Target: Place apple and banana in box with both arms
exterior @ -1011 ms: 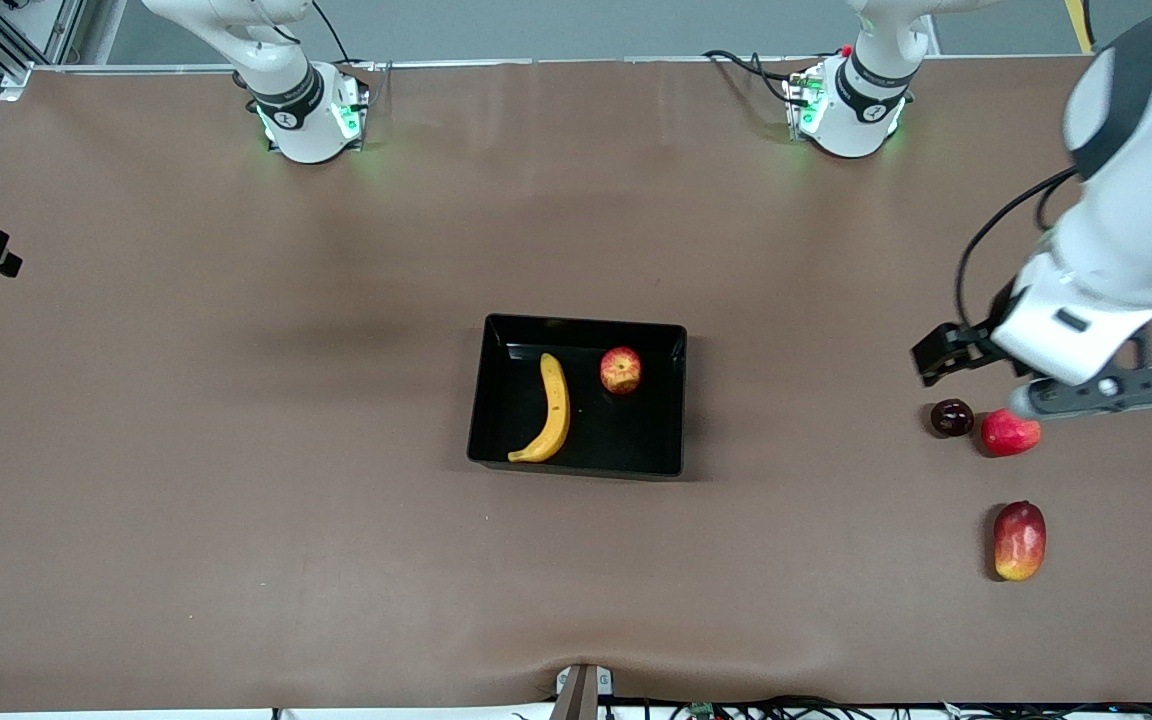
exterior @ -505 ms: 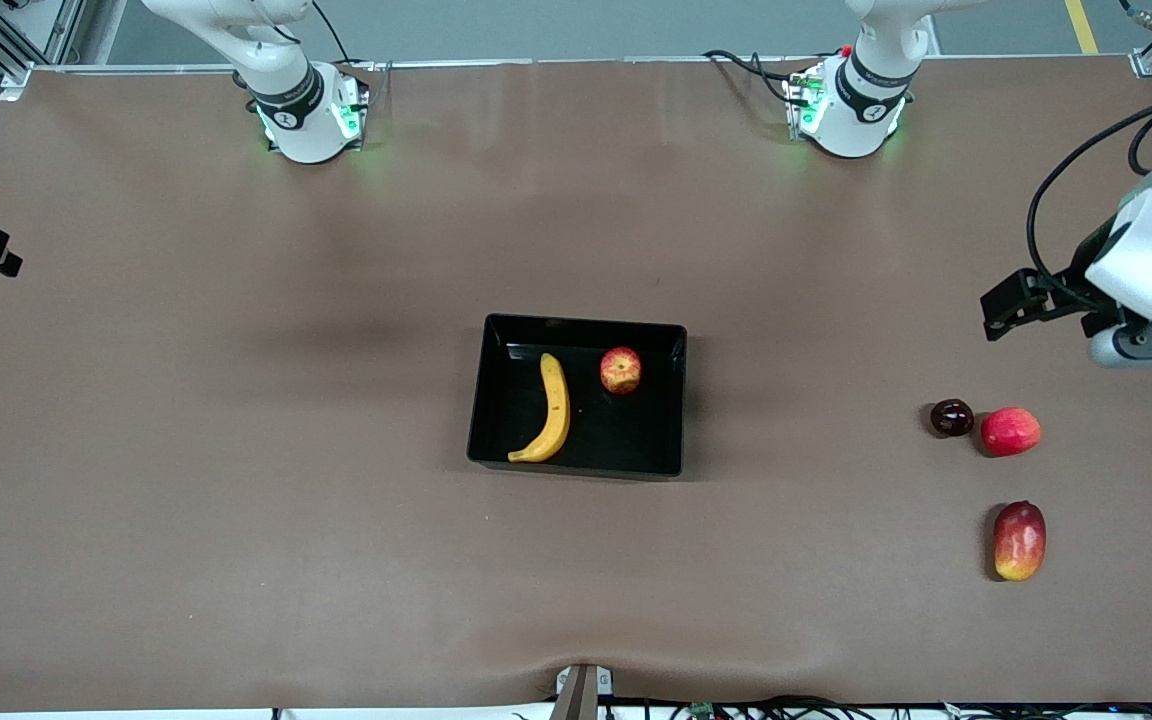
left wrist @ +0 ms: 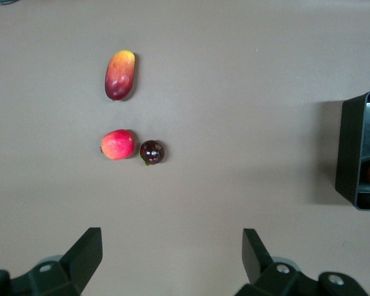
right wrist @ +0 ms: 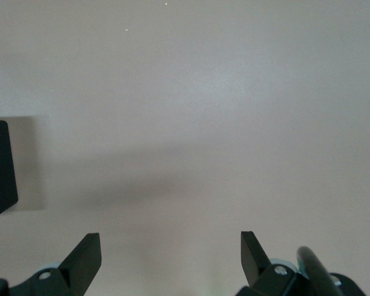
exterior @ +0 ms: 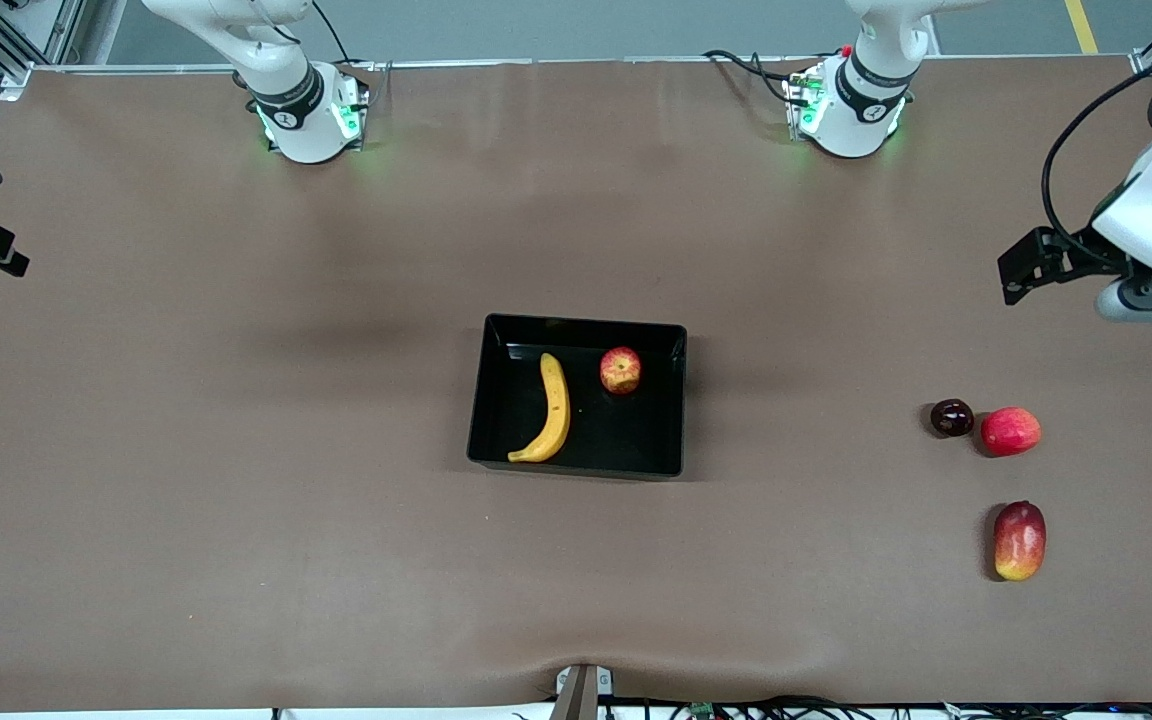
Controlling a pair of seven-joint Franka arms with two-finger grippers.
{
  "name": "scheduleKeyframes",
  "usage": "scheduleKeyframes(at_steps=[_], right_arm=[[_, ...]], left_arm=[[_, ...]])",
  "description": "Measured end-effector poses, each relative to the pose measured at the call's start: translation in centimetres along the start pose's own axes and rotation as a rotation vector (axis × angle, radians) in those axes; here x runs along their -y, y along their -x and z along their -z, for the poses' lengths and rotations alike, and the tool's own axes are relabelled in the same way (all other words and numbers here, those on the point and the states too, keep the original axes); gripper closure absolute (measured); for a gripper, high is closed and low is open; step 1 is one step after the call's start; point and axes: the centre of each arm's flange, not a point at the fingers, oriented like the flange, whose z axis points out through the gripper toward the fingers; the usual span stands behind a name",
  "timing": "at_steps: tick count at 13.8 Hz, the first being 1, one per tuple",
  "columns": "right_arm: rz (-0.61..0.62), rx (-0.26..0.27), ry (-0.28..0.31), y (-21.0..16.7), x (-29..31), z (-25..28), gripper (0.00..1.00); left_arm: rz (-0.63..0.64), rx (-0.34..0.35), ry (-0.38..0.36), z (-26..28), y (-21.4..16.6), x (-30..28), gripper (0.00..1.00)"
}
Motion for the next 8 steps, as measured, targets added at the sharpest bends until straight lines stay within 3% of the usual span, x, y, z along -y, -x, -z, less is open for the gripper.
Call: scheduleKeyframes(at_steps=[8], right_arm=[[-0.001,0.0,0.0,0.0,0.0,0.0,0.0]], left_arm=[[0.002,0.018,0.043,0.0,2.7,1.3,0.0]])
